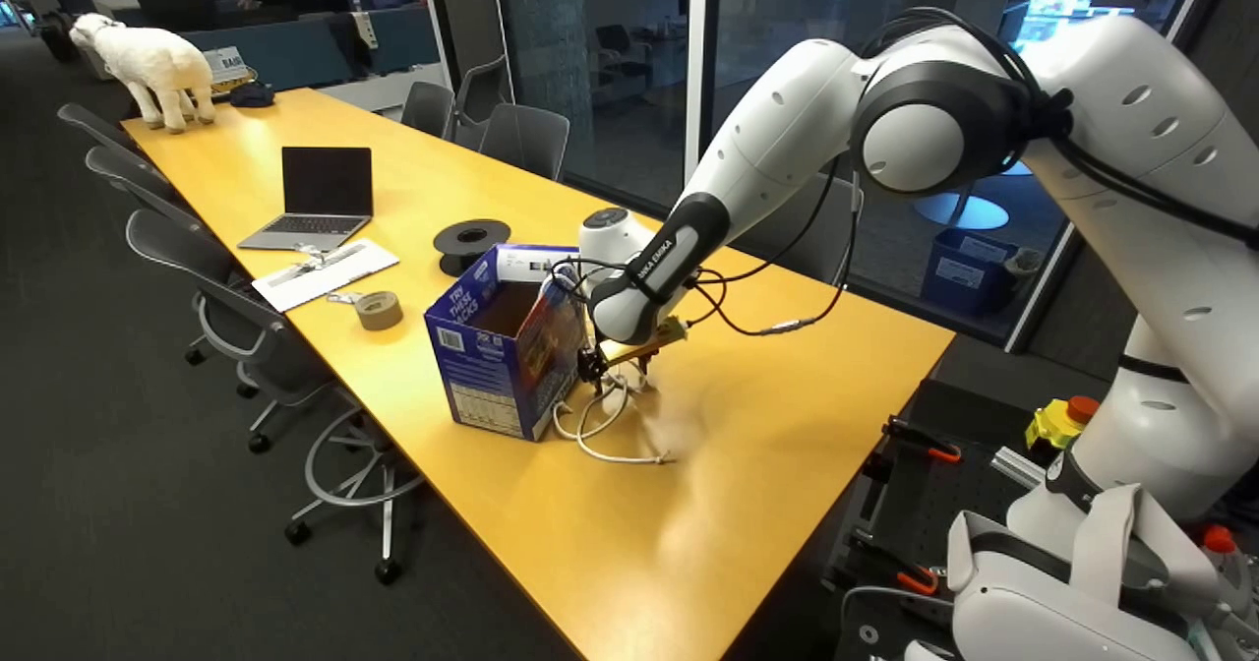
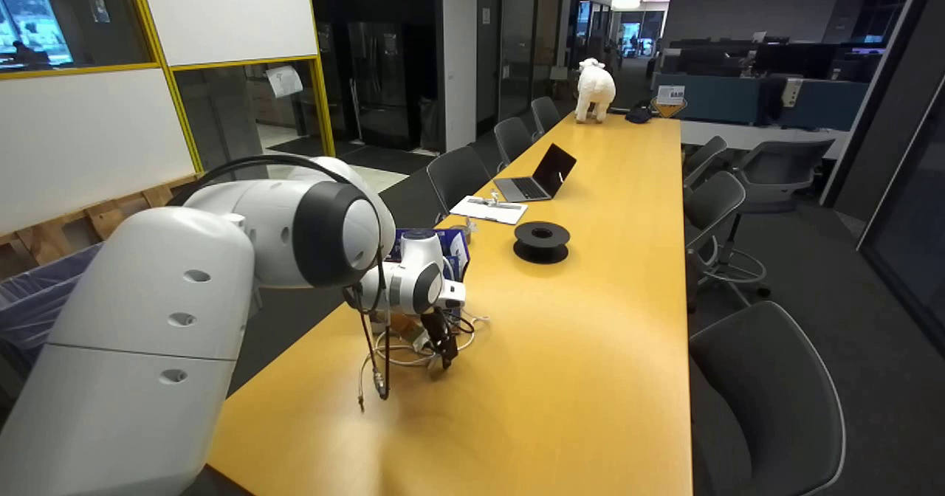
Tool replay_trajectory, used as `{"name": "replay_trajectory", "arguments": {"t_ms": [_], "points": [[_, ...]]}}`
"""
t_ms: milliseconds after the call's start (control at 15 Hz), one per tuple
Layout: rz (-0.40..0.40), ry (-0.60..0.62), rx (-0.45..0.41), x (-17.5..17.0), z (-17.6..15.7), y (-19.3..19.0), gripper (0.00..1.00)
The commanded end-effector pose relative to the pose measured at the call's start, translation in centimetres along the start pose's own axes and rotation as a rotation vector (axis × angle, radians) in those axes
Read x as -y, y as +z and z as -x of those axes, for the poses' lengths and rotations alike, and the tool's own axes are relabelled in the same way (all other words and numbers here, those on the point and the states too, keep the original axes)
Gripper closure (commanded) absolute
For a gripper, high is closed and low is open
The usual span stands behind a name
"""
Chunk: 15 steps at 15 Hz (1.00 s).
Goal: Put the ropes inside the blue box.
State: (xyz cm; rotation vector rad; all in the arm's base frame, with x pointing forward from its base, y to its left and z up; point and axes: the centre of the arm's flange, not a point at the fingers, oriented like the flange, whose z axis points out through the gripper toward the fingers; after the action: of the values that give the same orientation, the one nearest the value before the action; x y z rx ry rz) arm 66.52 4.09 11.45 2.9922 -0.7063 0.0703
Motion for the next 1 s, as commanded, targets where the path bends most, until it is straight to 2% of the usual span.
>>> {"name": "replay_trajectory", "arguments": {"t_ms": [0, 67, 267, 667, 800, 933], "points": [[0.006, 0.017, -0.011, 0.6, -0.8, 0.0, 0.25], [0.011, 0.008, -0.015, 0.6, -0.8, 0.1, 0.26], [0.008, 0.008, -0.018, 0.8, -1.0, -0.1, 0.51], [0.000, -0.015, -0.001, 1.3, -1.2, -0.3, 0.95], [-0.016, -0.037, 0.047, 1.1, -1.6, -0.3, 1.00], [-0.077, -0.096, 0.139, 0.6, -2.3, -0.7, 0.99]]}}
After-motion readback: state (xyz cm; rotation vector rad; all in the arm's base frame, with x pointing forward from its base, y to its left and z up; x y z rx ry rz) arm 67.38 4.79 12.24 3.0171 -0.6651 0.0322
